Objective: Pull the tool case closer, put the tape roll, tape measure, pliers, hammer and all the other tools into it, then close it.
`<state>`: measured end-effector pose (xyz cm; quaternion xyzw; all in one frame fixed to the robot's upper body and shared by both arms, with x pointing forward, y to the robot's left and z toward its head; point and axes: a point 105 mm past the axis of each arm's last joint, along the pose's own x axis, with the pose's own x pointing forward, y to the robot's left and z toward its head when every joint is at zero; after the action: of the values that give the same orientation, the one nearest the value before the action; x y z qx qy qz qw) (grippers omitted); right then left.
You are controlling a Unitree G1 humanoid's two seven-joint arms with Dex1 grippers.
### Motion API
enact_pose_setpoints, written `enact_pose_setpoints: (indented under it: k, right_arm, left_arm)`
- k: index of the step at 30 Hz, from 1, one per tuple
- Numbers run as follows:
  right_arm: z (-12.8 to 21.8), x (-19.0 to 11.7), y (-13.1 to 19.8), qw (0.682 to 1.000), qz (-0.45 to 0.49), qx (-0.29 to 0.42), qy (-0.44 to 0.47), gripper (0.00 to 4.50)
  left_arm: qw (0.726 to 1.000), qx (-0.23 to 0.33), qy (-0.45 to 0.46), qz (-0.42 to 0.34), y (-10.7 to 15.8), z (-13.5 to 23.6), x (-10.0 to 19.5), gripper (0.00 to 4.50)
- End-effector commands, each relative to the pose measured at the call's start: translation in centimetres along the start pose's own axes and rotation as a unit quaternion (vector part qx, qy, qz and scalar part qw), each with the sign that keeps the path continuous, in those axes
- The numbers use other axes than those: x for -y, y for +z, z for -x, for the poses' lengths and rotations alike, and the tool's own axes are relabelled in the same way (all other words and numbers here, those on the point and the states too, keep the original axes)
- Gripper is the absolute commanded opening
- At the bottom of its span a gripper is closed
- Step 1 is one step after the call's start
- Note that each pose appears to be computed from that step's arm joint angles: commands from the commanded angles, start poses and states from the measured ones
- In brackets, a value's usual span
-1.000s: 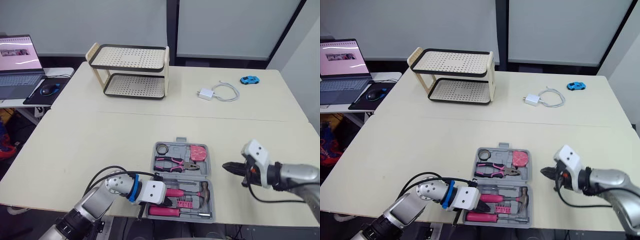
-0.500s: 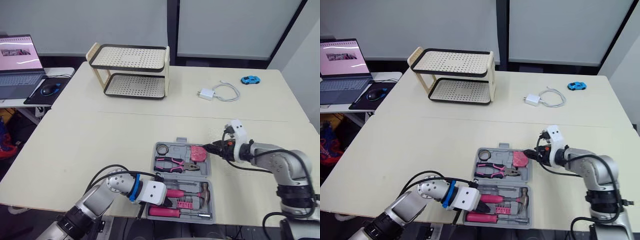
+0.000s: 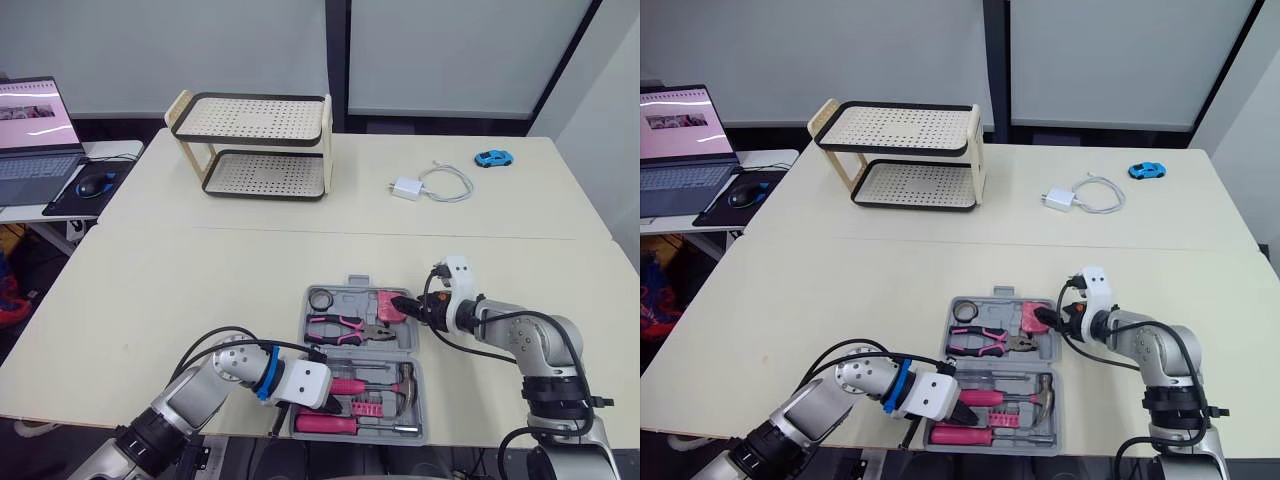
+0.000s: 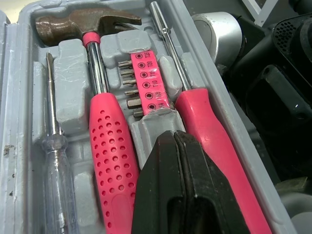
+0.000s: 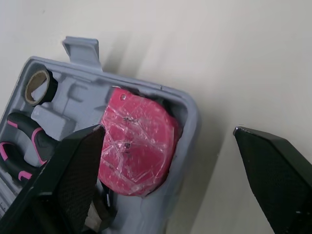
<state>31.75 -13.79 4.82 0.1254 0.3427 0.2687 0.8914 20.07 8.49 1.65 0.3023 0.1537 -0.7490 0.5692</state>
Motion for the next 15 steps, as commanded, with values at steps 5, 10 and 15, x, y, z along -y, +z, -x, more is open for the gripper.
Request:
enact_pose_setpoints:
  k: [5, 10, 15]
  right_arm:
    - [-1.2, -0.3, -0.5, 0.999, -0.036, -0.027, 0.024, 4.48]
    - [-1.8, -0.6, -0.1, 0.998, -0.043, -0.023, 0.041, 4.48]
    - [-2.2, -1.9, 0.4, 0.996, -0.049, -0.009, 0.073, 4.48]
  left_arm:
    - [0.996, -0.066, -0.034, 0.047, -3.4, 0.0, 1.6, 0.0]
    - [0.995, -0.074, -0.039, 0.05, -3.7, 0.3, 1.8, 0.0]
    - [0.995, -0.079, -0.044, 0.052, -3.9, 0.6, 2.1, 0.0]
